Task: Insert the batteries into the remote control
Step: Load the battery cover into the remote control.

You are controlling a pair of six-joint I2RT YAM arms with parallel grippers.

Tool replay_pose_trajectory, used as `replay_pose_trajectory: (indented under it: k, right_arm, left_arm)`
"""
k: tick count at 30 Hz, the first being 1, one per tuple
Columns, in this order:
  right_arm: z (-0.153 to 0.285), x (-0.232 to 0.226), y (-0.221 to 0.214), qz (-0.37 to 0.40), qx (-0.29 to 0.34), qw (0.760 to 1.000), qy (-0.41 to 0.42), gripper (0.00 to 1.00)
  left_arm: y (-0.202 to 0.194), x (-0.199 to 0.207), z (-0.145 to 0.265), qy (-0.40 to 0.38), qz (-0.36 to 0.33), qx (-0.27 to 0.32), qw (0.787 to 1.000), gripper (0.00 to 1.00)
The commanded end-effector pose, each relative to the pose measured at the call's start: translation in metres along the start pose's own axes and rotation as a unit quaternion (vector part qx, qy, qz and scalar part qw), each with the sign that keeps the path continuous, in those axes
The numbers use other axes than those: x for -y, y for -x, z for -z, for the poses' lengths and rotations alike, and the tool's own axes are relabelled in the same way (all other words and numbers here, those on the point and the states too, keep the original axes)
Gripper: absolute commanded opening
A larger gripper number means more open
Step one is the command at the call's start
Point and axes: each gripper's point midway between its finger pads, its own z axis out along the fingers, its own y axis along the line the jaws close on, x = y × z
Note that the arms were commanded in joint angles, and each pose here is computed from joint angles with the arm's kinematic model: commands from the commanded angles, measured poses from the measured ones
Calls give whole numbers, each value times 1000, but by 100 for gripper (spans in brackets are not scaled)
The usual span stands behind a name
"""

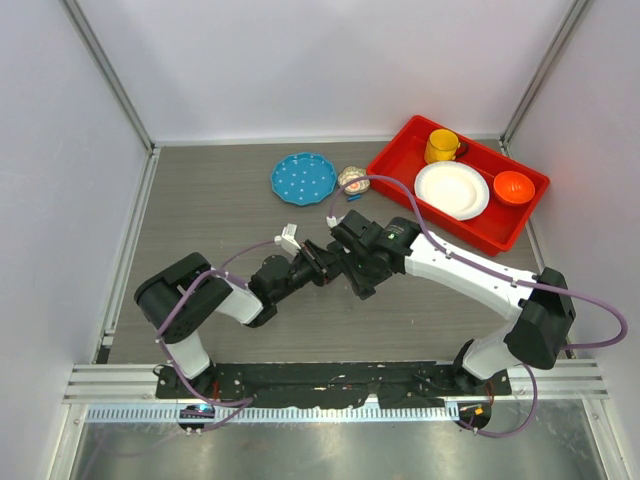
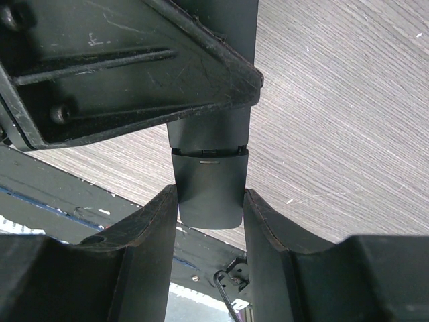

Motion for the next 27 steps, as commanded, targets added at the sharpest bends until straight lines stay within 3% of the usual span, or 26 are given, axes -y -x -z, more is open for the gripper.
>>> replay_pose_trajectory:
  k: [1, 27]
  right_arm:
    - [5, 18, 63, -41, 114, 992, -46, 7]
    - [4, 20, 82, -71, 149, 986, -31, 7]
  left_arm:
    - [-40, 102, 21, -190, -11, -78, 979, 0]
    - [-59, 100, 18, -189, -9, -97, 977, 0]
